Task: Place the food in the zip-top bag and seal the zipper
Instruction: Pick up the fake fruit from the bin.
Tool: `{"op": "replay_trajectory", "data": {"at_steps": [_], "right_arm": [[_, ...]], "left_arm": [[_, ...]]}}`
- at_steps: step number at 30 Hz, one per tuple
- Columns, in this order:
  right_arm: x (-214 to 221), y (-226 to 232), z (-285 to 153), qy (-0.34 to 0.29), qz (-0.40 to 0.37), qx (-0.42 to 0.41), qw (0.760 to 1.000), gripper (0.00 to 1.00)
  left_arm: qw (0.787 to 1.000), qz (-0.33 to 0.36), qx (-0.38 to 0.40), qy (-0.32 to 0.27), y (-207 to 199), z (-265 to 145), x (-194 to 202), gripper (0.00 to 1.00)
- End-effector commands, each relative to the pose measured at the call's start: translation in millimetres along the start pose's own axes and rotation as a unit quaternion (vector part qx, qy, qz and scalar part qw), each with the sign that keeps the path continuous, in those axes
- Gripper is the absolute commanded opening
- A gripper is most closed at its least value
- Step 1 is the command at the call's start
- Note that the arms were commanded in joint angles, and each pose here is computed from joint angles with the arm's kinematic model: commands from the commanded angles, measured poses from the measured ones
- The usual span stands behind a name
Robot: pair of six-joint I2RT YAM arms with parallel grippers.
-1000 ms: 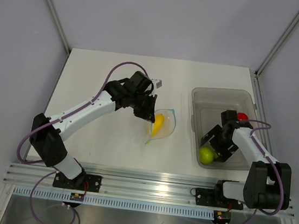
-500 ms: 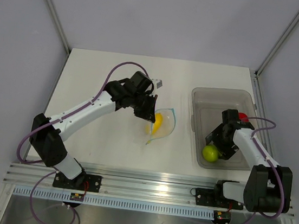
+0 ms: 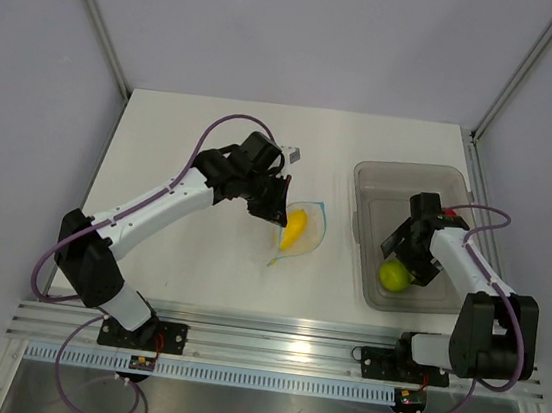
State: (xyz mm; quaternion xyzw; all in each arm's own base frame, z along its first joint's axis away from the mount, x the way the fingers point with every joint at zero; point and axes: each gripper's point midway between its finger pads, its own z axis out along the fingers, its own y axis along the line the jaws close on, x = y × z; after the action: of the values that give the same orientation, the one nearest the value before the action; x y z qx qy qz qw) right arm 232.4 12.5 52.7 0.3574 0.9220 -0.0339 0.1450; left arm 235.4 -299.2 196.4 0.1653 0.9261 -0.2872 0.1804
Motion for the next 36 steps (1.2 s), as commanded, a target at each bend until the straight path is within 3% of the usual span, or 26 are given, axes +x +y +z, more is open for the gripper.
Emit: {"op": "replay_trajectory", "data": {"at_steps": [1,5,11,16,20,26,30,36], "right_arm": [[-2.1,-1.9,3.0,-0.004,0.014,0.015,1.000,0.95],[6.1,3.3,8.6,0.008,0.020,-0.004,1.000,0.90],[1.8,2.8,-0.6,-0.008,0.031,-0.012,0.999,0.69],[-22.5,-13.3,-31.9,-0.075,0.035,0.008,0.997,0.66],[-37.0,-12.0,-68.1,-0.118,0.032,-0.029,0.992,0.63],[-53.2,7.5,-126.8,-0.169,0.007,-0.129,0.977,0.61],[-60.8,34.2,-180.8,-0.205,-0.043,-0.214,0.954,0.61],[-51.6,62.3,-216.5,-0.201,-0.063,-0.284,0.935,0.61]], "left_arm": [[1.000,0.015,0.020,-0.011,-10.3,-1.9,-7.2,0.00],[1.000,0.013,0.015,-0.011,-9.0,-1.1,-8.3,0.00],[1.000,0.015,0.024,-0.012,-21.9,5.5,-12.3,0.00],[0.999,0.016,0.049,-0.007,-46.1,14.3,-13.6,0.00],[0.998,0.022,0.057,0.009,-56.8,26.5,-8.9,0.00],[0.996,0.027,0.081,0.022,-75.5,36.4,-8.8,0.00],[0.996,0.028,0.085,0.024,-78.4,39.6,-11.0,0.00],[0.995,0.027,0.095,0.020,-86.4,37.3,-18.4,0.00]]}}
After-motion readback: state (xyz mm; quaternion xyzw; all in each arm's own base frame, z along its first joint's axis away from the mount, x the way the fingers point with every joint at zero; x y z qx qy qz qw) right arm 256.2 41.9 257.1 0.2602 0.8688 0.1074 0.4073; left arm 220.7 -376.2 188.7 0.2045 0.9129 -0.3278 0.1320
